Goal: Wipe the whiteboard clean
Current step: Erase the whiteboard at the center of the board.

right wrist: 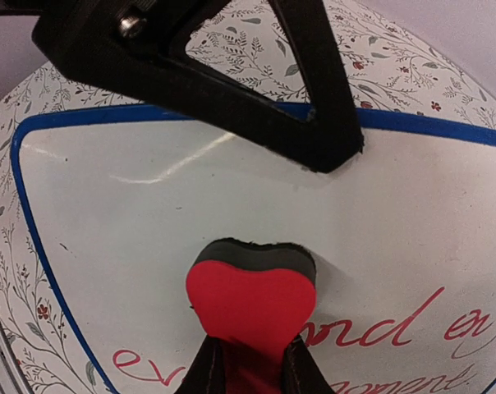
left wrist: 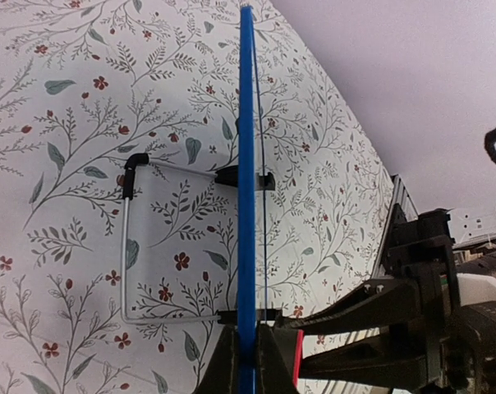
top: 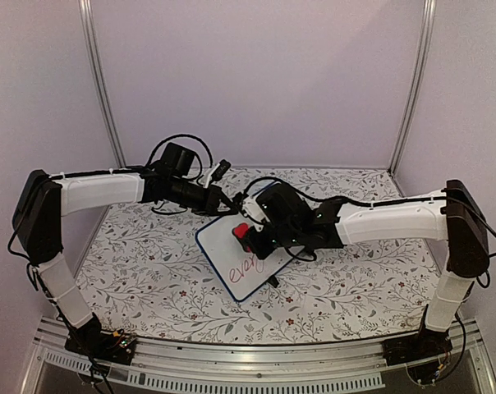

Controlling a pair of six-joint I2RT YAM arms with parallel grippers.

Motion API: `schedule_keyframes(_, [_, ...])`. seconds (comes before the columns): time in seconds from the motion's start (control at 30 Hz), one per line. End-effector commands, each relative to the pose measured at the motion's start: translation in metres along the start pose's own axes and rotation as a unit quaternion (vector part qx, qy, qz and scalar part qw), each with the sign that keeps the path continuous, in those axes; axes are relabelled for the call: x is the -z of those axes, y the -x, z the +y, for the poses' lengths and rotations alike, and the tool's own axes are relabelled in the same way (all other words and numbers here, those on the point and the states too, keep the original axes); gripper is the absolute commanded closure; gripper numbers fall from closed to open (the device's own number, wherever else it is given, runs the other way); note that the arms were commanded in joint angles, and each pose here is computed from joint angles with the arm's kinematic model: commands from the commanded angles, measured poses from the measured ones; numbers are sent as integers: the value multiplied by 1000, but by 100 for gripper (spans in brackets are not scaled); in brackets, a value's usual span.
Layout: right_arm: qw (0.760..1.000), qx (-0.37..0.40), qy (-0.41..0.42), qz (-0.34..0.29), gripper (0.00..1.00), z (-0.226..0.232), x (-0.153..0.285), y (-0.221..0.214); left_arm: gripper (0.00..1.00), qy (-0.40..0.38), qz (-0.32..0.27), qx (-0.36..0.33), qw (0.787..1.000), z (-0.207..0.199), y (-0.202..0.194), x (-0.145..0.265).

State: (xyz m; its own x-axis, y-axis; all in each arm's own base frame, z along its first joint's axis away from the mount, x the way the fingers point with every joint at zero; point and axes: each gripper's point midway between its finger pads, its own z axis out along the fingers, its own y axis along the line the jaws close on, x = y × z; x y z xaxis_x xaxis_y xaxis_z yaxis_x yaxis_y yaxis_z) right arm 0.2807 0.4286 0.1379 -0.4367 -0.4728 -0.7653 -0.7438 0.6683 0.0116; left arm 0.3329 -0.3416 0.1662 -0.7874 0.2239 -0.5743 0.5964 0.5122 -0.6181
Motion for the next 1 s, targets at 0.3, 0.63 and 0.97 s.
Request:
schedule_keyframes(0.3, [998, -31, -12, 48, 91, -17, -3, -59, 100, -28, 13, -10, 999, -22, -4, -1])
schedule_keyframes(0.63, [997, -44, -10, 55, 91, -18, 3, -74, 100, -28, 14, -8, 999, -22, -5, -2])
schedule_keyframes(0.97, [999, -42, -18, 7, 91, -26, 2, -27, 100, -29, 15, -8, 999, -22, -5, -2])
